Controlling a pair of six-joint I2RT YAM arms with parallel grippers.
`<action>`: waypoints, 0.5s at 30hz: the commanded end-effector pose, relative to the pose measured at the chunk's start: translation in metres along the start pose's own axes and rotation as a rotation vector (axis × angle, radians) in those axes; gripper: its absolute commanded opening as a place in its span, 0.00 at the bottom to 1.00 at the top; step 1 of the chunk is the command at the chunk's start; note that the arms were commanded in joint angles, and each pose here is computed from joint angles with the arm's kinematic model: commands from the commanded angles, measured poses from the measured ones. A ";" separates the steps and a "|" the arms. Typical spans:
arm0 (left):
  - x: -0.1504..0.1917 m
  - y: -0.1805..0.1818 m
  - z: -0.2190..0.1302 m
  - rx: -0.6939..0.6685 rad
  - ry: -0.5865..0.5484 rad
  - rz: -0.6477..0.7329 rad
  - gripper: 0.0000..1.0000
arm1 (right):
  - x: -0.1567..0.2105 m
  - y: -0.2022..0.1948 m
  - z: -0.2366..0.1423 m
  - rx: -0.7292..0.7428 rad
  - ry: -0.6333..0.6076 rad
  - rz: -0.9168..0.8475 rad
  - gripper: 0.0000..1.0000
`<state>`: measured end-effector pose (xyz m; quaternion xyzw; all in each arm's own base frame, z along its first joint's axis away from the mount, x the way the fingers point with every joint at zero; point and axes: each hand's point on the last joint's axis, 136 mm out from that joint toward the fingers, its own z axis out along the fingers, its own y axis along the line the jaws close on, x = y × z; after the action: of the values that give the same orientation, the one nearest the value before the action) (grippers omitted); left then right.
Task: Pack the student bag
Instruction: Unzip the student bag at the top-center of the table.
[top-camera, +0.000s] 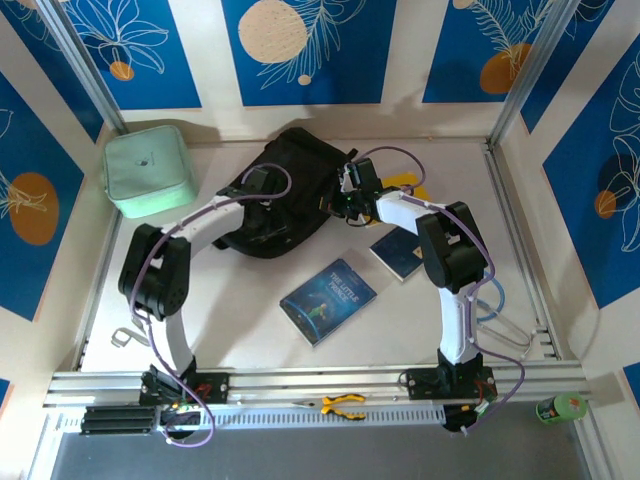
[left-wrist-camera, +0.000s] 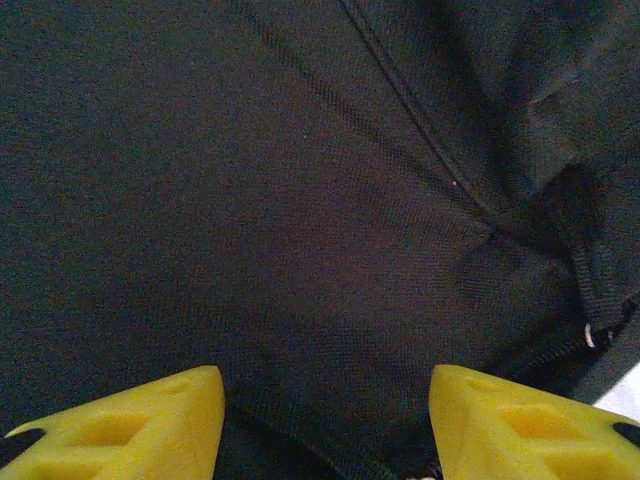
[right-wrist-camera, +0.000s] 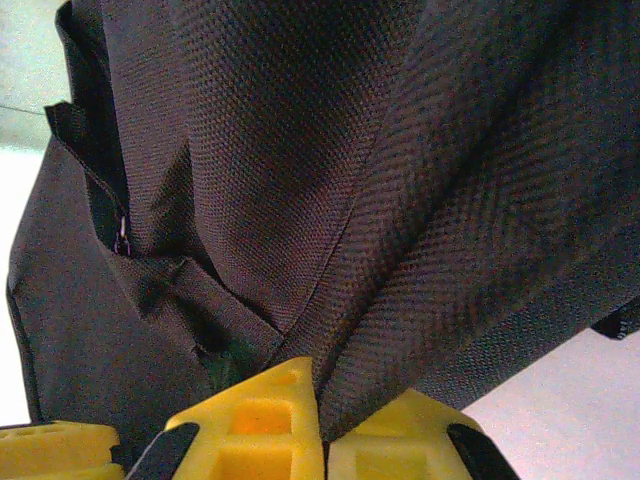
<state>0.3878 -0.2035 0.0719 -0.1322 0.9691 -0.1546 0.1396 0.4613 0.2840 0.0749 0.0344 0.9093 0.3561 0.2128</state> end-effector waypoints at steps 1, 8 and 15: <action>0.018 -0.001 0.005 0.020 0.109 -0.049 0.57 | 0.017 0.000 0.004 -0.019 0.054 -0.013 0.07; 0.031 -0.017 0.008 0.156 0.153 -0.109 0.58 | 0.019 -0.005 0.007 -0.009 0.060 0.002 0.07; 0.026 -0.020 0.014 0.164 0.140 -0.110 0.41 | 0.022 -0.009 0.008 0.003 0.070 0.005 0.07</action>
<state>0.3712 -0.2292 0.0571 -0.1572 0.9556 -0.2362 0.0792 0.4568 0.2838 0.0703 0.0338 0.9108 0.3572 0.2044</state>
